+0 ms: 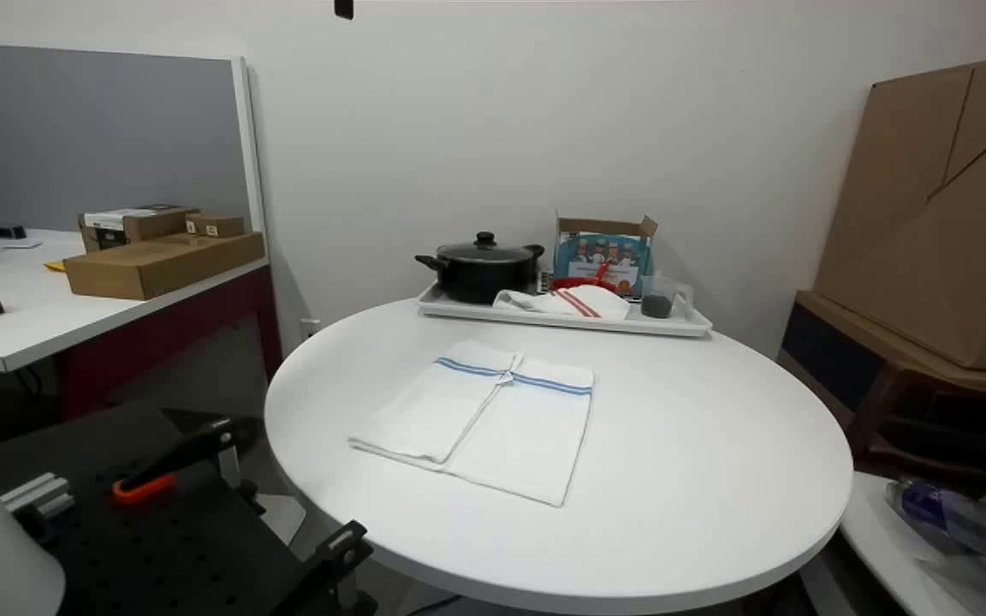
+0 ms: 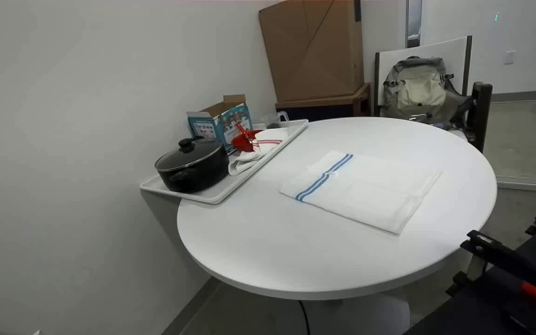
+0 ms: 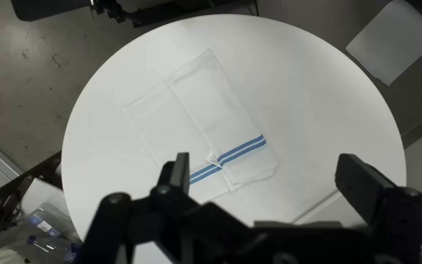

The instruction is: Fold the towel

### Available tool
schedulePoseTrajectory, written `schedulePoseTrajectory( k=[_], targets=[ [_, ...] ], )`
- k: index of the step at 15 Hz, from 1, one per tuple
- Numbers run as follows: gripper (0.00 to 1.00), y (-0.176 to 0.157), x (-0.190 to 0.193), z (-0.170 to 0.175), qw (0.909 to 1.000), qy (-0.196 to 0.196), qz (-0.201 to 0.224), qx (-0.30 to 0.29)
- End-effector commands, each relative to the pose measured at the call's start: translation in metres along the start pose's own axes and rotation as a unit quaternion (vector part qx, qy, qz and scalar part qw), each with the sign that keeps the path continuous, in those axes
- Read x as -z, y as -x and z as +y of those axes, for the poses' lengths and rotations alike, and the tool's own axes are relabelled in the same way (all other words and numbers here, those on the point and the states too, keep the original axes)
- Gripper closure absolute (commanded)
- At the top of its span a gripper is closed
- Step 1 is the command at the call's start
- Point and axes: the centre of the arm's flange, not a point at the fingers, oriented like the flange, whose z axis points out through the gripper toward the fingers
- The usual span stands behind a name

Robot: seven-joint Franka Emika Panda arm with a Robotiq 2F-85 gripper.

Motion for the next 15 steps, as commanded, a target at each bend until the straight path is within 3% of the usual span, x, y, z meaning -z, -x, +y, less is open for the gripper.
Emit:
schedulePoseTrajectory(
  k=[1, 10, 12, 15],
  targets=[
    [0.0, 0.0, 0.0, 0.0, 1.0, 0.0, 0.0, 0.0],
    [0.0, 0.0, 0.0, 0.0, 1.0, 0.0, 0.0, 0.0],
    [0.0, -0.009, -0.027, 0.004, 0.9999, -0.007, 0.002, -0.008],
    [0.0, -0.049, -0.074, 0.017, 0.9938, -0.084, -0.006, -0.072]
  ],
)
